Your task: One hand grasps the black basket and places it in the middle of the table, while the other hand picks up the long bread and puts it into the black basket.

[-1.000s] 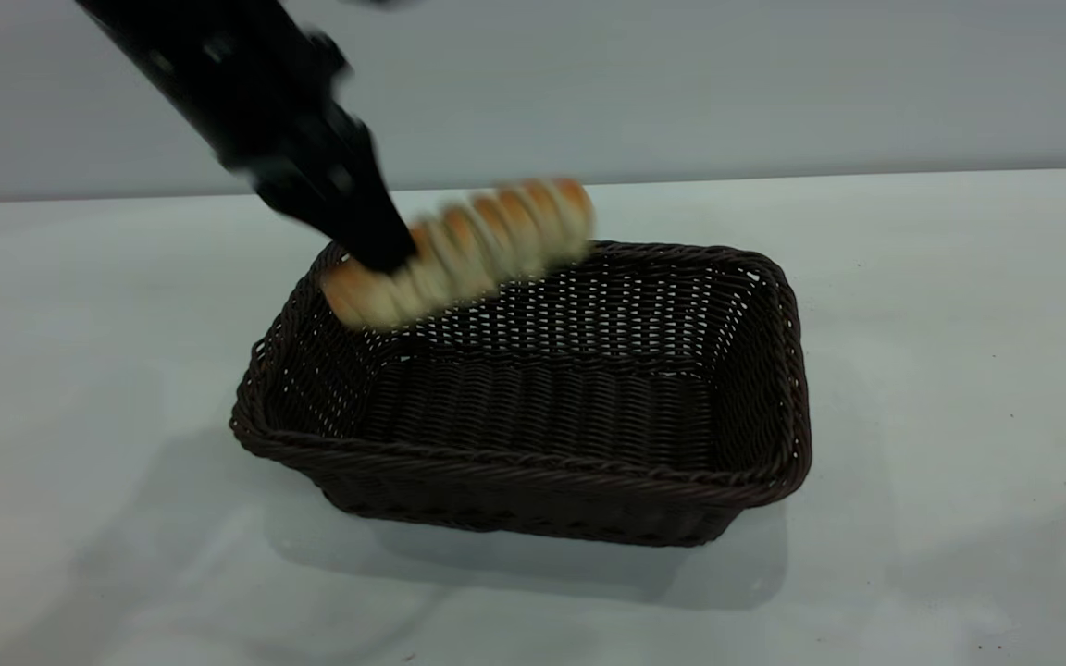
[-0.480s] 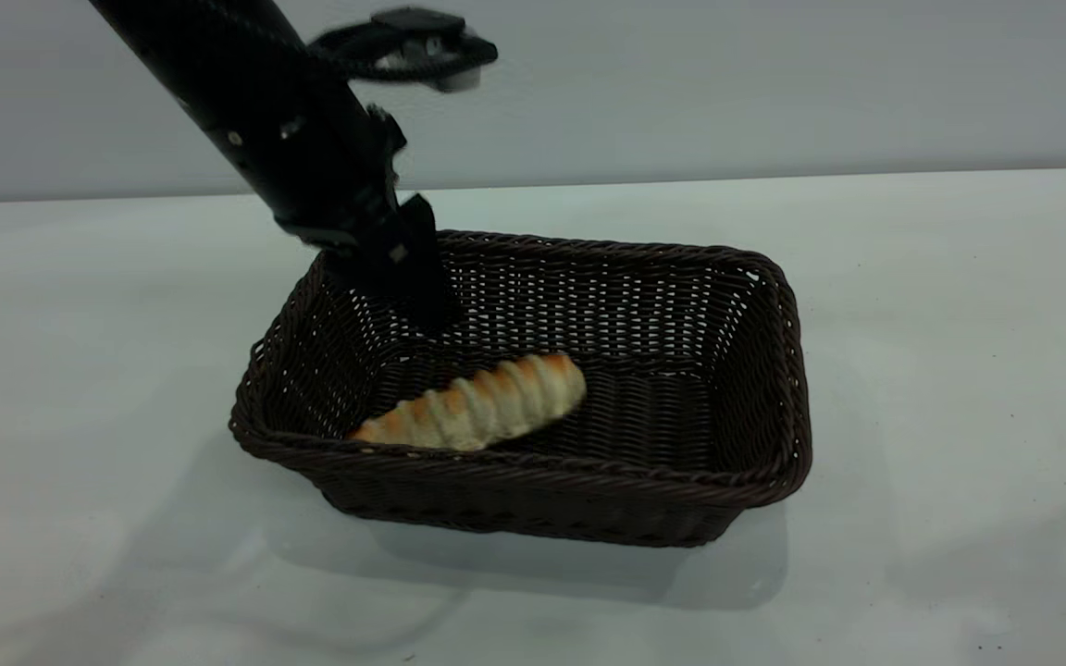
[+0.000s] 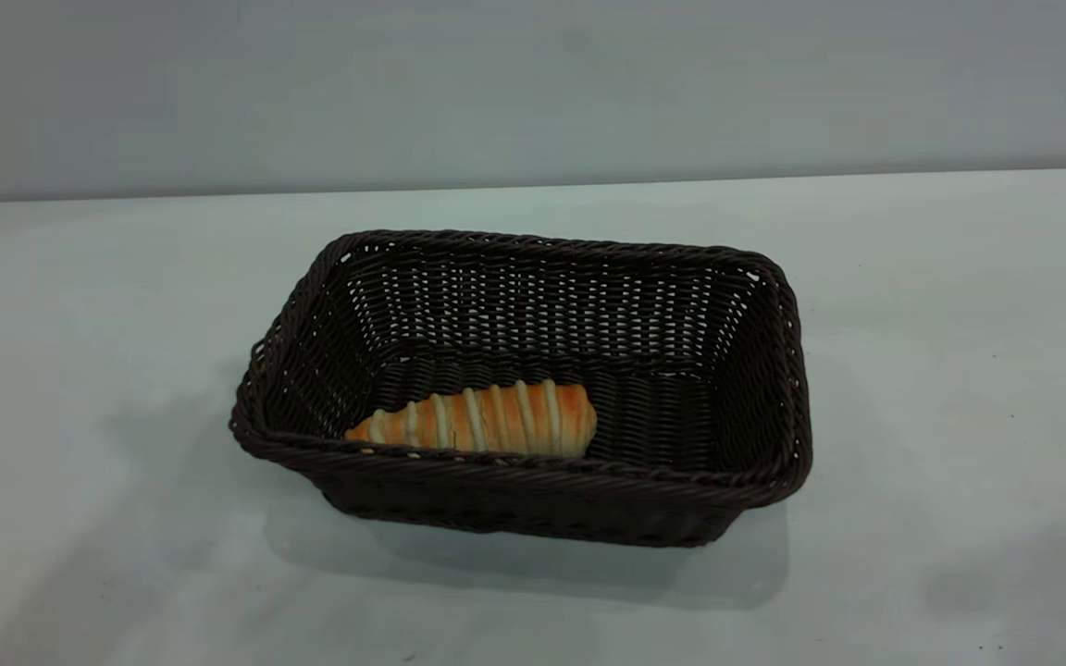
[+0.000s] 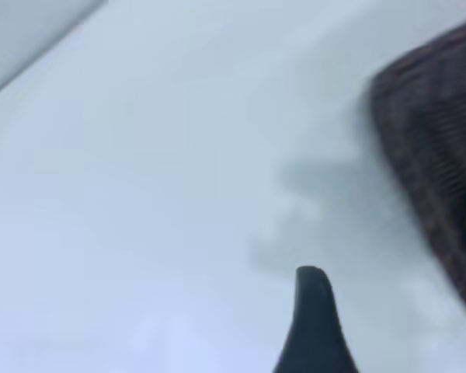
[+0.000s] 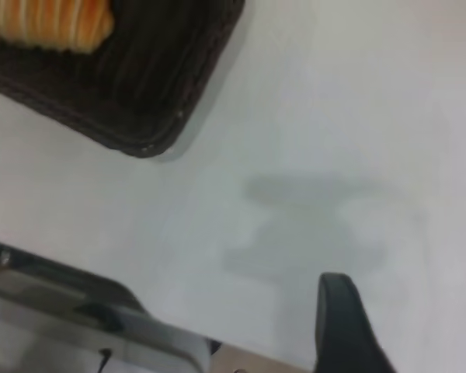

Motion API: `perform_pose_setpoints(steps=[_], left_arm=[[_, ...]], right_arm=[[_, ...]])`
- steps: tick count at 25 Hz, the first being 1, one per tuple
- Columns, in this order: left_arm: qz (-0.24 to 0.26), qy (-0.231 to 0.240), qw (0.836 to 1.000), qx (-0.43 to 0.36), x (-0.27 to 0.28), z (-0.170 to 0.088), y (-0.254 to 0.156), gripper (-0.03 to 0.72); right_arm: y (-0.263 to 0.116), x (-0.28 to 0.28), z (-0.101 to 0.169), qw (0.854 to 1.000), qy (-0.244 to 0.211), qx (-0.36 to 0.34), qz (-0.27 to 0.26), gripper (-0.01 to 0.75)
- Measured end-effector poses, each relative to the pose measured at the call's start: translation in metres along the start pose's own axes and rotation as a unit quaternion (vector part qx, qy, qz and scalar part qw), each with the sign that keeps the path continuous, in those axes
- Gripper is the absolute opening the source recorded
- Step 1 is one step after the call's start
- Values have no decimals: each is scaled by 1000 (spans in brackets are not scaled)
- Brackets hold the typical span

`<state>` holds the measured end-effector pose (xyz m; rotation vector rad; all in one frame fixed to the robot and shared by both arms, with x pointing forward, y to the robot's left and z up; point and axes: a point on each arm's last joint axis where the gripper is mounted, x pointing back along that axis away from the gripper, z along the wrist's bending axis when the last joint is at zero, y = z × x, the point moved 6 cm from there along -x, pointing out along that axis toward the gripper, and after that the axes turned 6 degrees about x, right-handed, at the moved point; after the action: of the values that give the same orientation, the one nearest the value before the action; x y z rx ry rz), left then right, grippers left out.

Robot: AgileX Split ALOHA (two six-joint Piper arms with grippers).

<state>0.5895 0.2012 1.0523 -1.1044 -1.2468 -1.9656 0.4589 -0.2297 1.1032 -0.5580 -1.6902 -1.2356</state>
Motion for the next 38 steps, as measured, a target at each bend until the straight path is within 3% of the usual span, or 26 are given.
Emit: perform_pose_setpoints(steps=[4,9,15,25,38], left_arm=[[-25,18,999,41,51,21,-18,584],[-22,23,997,74,83,30,-68,584],[-65,-5,993,97,116,17,-129,585],[-95,-46,988,117,122,-8,-202,585],[-127,-61,982,126,103,-28,-266,585]], right_arm=[[-8,27,0,999,-11,3,-44,438],[-35,48,5,997,-17,4,-79,438],[-94,37,16,997,-8,15,-76,438],[-159,-7,30,990,-2,19,-137,438],[-190,-2,31,983,-26,41,-175,438]])
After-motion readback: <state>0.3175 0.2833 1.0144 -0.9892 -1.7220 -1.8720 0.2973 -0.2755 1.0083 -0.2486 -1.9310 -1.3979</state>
